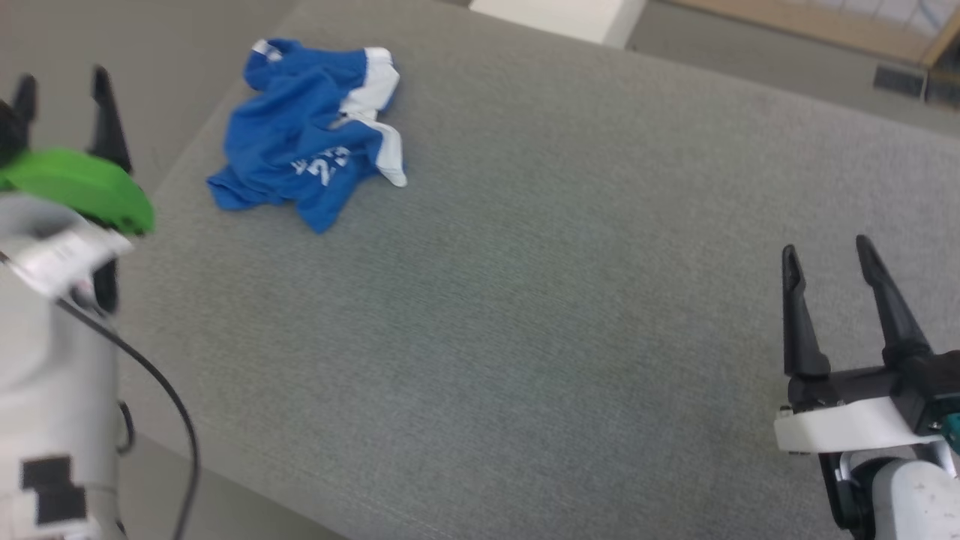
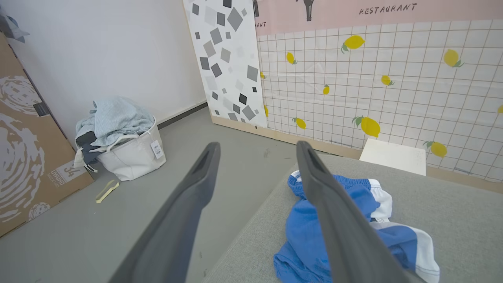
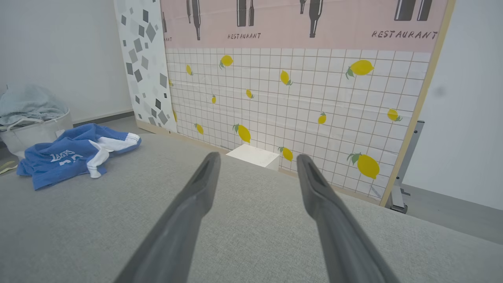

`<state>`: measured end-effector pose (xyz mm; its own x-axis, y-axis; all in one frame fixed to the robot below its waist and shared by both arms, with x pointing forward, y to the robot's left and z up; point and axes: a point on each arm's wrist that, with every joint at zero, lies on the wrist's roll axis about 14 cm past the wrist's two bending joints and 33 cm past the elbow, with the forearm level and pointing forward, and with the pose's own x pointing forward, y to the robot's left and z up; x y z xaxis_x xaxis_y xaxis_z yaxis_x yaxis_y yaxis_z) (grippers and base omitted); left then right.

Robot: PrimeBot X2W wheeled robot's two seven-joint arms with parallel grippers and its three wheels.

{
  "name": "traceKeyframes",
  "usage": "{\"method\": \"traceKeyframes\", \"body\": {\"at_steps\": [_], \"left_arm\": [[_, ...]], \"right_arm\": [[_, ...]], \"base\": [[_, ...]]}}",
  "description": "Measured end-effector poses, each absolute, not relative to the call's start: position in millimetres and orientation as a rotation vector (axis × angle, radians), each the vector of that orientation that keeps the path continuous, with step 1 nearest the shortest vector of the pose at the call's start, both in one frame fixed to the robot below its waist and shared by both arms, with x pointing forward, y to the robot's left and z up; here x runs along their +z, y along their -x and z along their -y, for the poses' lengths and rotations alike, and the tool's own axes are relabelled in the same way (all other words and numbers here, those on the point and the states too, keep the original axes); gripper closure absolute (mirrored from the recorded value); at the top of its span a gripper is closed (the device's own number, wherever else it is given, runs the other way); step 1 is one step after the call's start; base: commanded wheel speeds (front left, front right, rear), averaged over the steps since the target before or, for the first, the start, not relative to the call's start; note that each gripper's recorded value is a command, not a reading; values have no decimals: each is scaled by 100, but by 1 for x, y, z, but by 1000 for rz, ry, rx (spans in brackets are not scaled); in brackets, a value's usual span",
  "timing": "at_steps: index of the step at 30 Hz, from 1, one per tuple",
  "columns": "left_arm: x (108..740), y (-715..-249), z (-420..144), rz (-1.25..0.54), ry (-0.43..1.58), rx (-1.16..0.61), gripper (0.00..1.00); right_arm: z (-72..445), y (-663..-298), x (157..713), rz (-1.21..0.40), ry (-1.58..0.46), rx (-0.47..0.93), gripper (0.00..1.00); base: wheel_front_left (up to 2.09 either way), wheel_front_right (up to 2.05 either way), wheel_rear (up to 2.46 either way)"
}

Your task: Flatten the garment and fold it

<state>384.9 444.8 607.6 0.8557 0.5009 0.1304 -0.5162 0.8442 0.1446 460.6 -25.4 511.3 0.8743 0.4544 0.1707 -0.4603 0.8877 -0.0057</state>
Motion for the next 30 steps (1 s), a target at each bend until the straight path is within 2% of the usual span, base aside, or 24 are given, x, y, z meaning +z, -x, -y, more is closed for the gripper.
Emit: {"method": "traceKeyframes", "body": {"at_steps": [5,7,11,12,18,23,30], "left_arm": [[585,-431,-460,-103,-81,518,0],[565,-448,-461,-199,24,515,0],[537,-482,-441,-364,108,435,0],[519,-493,-433,-466,146,392,0],[469,-503,-413,-782,195,284,0],[445,-512,-410,-909,180,240,0],[381,-506,-399,-1113,144,216,0]], "right_arm": [[45,-478,493,143,-26,416,0],[55,-484,484,128,-23,386,0],[69,-492,468,101,-11,350,0],[76,-495,460,90,-3,330,0],[97,-502,434,44,27,280,0],[110,-506,416,15,62,253,0],[119,-510,399,-5,93,235,0]], "base": [[0,0,0],[0,0,0],[0,0,0],[0,0,0],[0,0,0],[0,0,0],[0,0,0]]}}
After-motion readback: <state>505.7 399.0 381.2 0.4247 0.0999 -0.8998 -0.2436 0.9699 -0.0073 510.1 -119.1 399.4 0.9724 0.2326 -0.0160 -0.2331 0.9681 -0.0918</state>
